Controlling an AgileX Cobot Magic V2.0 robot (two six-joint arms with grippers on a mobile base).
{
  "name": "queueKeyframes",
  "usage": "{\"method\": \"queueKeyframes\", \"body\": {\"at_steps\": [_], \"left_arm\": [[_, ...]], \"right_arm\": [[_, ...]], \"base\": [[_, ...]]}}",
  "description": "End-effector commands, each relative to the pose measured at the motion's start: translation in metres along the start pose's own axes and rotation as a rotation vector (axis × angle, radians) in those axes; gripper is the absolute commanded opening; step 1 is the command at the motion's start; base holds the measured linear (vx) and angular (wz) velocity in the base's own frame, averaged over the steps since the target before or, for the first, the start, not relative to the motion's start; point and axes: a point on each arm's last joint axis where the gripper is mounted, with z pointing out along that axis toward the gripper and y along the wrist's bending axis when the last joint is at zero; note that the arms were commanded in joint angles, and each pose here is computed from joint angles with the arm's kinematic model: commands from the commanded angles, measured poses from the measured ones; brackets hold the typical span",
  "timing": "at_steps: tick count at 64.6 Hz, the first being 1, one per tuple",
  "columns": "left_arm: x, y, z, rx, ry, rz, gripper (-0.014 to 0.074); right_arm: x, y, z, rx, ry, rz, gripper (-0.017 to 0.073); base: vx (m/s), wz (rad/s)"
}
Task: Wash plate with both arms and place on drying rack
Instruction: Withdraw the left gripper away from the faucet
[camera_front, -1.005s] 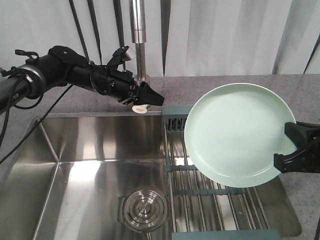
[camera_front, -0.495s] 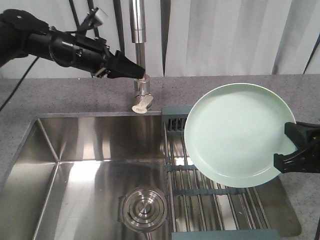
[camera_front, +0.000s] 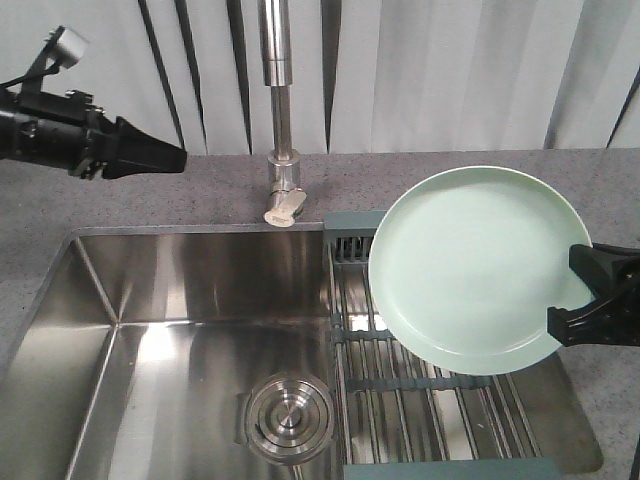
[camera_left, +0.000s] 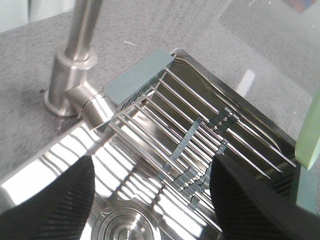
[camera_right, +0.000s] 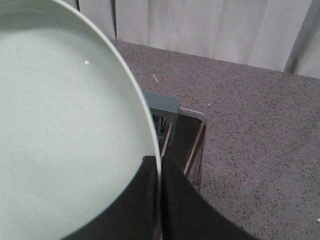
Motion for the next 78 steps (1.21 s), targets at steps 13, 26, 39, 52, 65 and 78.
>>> {"method": "queueKeyframes", "body": {"at_steps": [13, 26, 39, 52, 65, 78], "left_arm": [[0.022, -0.019, -0.048, -0.005, -0.147, -0.035, 0.0471], [0.035, -0.031, -0.055, -0.012, -0.172, -0.016, 0.0471], [0.031, -0.038, -0.059, -0.011, -0.208, -0.01, 0.0471], [0.031, -0.038, -0.059, -0.006, -0.206, -0.009, 0.0471], [0.031, -0.038, -0.059, -0.007, -0.206, -0.009, 0.0471], [0.031, -0.038, -0.059, -0.007, -0.206, -0.009, 0.0471]], "right_arm": [[-0.016, -0.003, -0.006, 0.033, -0.109, -0.001, -0.001], [-0.016, -0.003, -0.006, 0.033, -0.109, -0.001, -0.001], [-0.016, -0.003, -0.006, 0.033, -0.109, -0.001, -0.001], [-0.016, -0.003, -0.006, 0.033, -0.109, -0.001, -0.001], [-0.016, -0.003, -0.006, 0.033, -0.109, -0.001, -0.001], [-0.016, -0.003, -0.006, 0.033, -0.109, -0.001, -0.001]], "base": [[0.0, 0.0], [0.0, 0.0], [0.0, 0.0], [0.0, 0.0], [0.0, 0.0], [0.0, 0.0]]}}
